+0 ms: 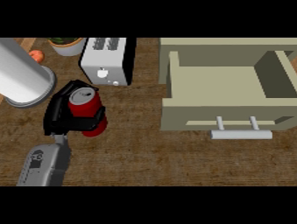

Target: Pick up the can, place it into the drawer and close the drawer

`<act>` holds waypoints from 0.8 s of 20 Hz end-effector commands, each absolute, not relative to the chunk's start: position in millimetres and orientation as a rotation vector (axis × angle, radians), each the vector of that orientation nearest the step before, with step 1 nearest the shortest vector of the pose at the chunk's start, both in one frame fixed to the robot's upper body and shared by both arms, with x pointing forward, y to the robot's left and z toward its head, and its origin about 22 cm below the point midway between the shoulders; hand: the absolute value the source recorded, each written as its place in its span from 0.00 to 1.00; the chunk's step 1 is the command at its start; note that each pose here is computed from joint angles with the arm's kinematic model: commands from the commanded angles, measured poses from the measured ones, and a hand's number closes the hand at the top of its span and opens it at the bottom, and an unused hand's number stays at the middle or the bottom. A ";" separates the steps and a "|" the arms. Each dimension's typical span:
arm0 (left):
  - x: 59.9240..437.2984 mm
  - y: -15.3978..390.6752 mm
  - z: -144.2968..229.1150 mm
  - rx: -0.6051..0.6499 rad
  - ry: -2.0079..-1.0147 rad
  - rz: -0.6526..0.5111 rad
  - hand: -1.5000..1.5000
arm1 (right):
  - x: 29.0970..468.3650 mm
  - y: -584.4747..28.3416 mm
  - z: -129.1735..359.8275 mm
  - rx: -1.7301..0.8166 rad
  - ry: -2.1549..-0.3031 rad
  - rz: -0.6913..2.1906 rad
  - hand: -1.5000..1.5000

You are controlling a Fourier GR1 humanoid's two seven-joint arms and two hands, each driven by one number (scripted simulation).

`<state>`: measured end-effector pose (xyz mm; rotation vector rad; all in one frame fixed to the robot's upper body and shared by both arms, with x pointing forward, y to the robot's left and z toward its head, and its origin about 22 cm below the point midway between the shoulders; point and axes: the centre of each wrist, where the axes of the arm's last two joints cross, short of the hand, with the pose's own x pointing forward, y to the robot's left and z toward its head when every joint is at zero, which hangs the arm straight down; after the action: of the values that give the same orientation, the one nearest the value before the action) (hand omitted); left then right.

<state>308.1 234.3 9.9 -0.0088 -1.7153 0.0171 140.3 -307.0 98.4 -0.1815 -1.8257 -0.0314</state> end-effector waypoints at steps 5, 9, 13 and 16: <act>325.8 168.0 72.7 -0.017 -1.789 -0.051 1.00 | 133.3 -288.8 103.8 -0.186 -1.825 -0.039 0.00; 336.6 133.7 120.3 -0.061 -1.757 -0.076 1.00 | 134.9 -298.3 95.9 -0.196 -1.829 -0.044 0.00; 346.0 107.0 148.4 -0.062 -1.782 -0.134 1.00 | 138.7 -301.6 102.2 -0.191 -1.832 -0.036 0.00; 367.6 87.8 164.9 -0.040 -1.807 -0.149 1.00 | 150.2 -294.4 96.0 -0.185 -1.859 -0.038 0.00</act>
<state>356.1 114.1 138.6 -0.0495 -1.7821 -0.1193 143.0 -301.7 100.3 -0.1828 -1.8410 -0.0369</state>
